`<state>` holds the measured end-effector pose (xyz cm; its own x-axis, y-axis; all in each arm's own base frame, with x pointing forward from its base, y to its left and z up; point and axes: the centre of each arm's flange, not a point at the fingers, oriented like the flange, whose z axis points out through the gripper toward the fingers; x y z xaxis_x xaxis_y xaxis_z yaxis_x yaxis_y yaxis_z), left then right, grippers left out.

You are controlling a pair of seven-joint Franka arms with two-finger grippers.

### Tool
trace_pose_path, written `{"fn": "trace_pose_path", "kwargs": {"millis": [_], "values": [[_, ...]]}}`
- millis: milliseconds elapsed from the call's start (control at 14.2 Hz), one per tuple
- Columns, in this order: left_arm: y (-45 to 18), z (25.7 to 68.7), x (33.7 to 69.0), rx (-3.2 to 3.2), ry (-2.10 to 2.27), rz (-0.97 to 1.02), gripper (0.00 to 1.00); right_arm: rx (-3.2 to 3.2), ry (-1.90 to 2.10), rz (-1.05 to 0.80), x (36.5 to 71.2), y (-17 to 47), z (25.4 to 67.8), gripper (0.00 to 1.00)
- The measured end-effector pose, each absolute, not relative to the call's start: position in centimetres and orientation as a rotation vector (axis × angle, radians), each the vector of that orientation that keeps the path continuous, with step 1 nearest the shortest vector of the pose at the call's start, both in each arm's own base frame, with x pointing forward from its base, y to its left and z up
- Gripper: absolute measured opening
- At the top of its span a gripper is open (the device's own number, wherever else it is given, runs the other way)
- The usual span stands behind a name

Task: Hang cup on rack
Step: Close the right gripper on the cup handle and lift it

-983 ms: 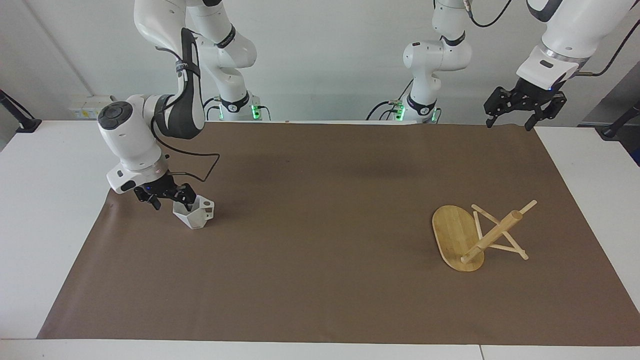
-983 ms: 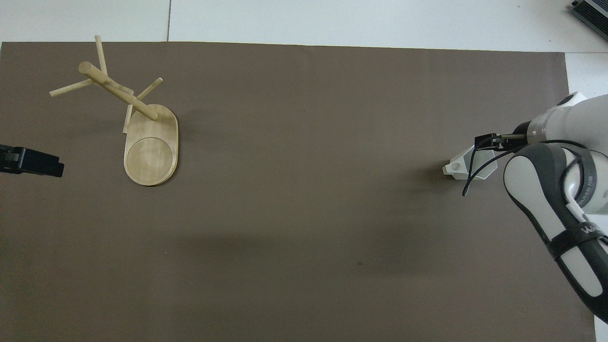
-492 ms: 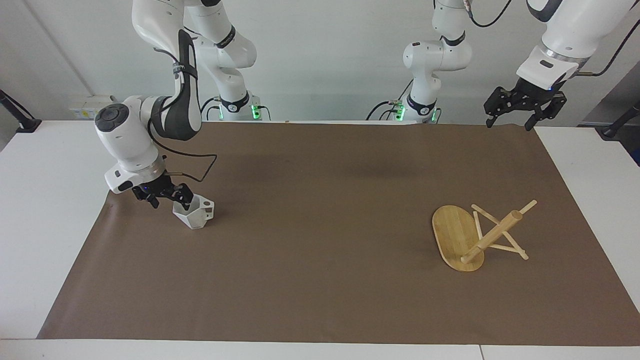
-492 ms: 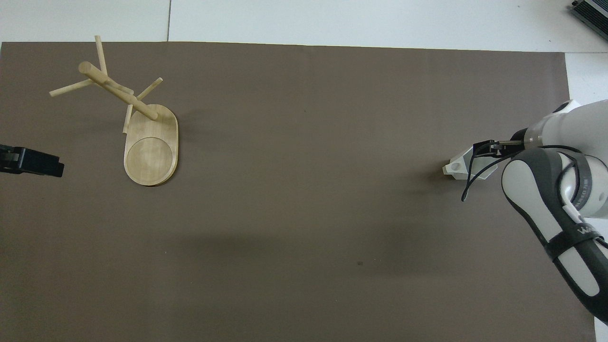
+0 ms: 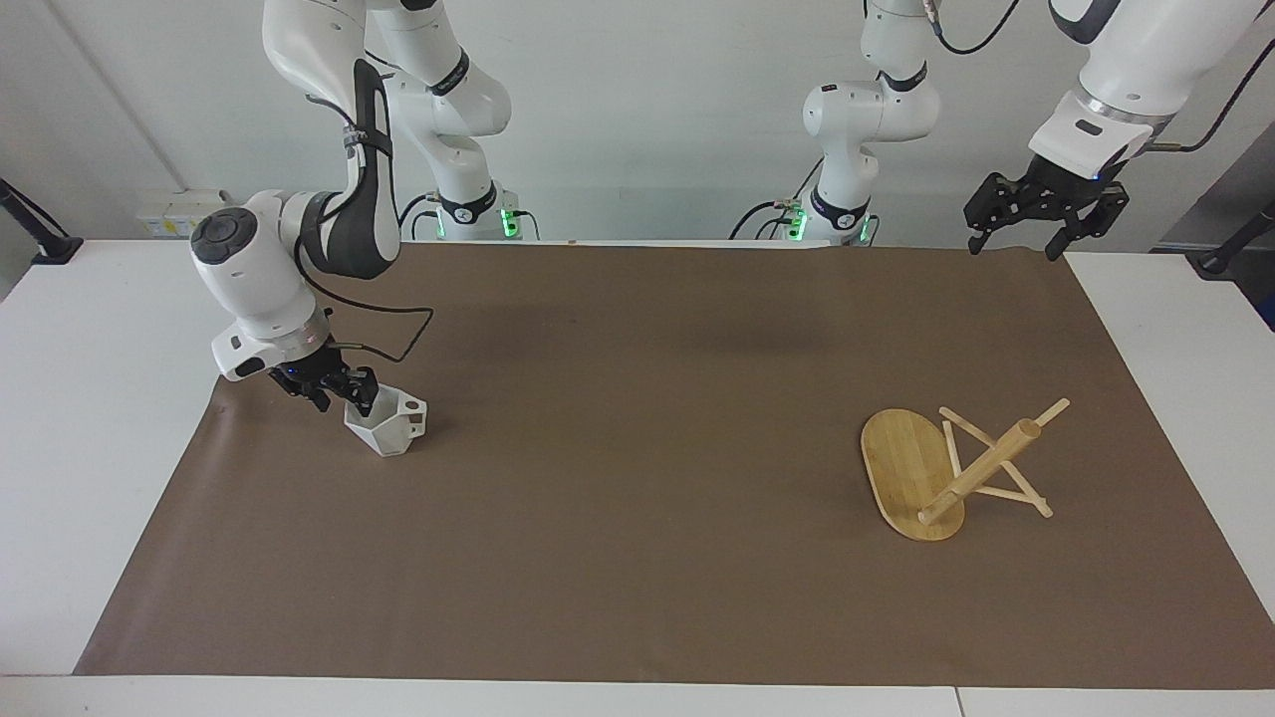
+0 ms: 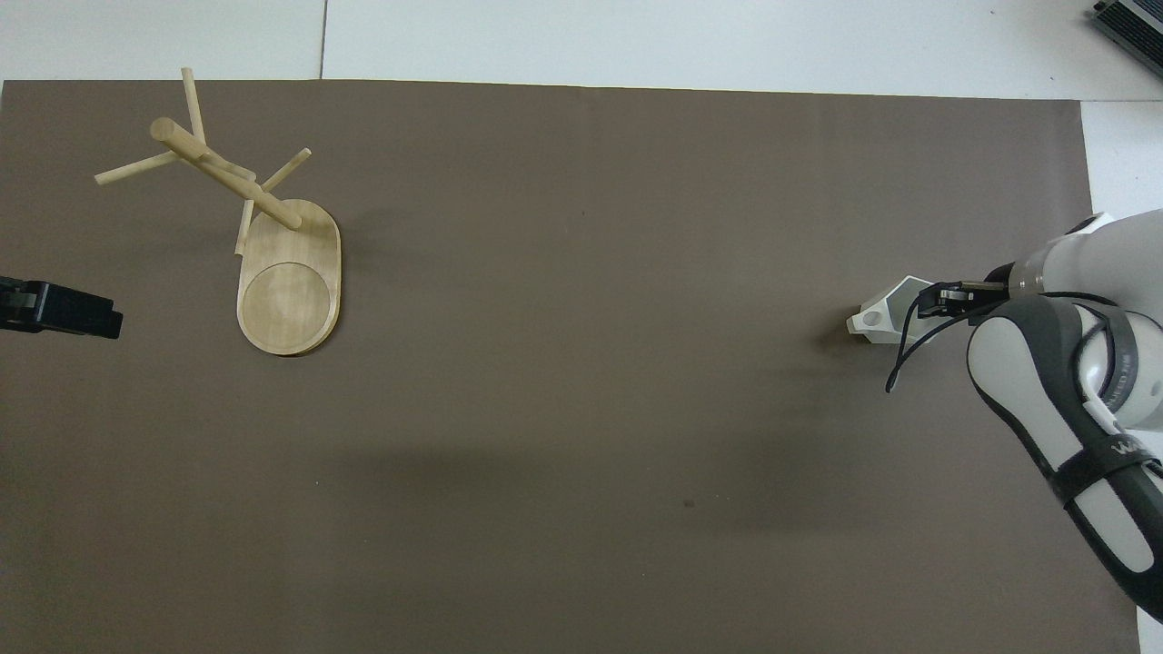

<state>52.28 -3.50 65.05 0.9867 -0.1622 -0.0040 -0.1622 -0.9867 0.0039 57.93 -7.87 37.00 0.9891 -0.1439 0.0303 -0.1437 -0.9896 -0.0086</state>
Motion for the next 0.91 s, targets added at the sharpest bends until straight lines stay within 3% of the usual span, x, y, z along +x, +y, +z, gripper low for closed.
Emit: {"fn": "trace_pose_path", "kwargs": {"millis": [211,351,421,562,702,913], "values": [[-3.5,65.05,52.28,3.128,-0.255,-0.007,1.0,-3.127,0.226,-0.046,57.9,-7.85,36.95,0.42],[-3.5,65.05,52.28,3.128,-0.255,-0.007,1.0,-3.127,0.225,-0.047,57.89,-7.84,36.96,0.35],[-3.5,65.05,52.28,3.128,-0.255,-0.007,1.0,-3.127,0.225,-0.047,57.9,-7.82,36.97,0.22],[-3.5,65.05,52.28,3.128,-0.255,-0.007,1.0,-3.127,0.225,-0.047,57.9,-7.81,36.98,0.19],[-3.5,65.05,52.28,3.128,-0.255,-0.007,1.0,-3.127,0.224,-0.048,57.9,-7.77,37.01,0.09],[-3.5,65.05,52.28,3.128,-0.255,-0.007,1.0,-3.127,0.222,-0.047,57.9,-7.71,37.09,0.08]]}}
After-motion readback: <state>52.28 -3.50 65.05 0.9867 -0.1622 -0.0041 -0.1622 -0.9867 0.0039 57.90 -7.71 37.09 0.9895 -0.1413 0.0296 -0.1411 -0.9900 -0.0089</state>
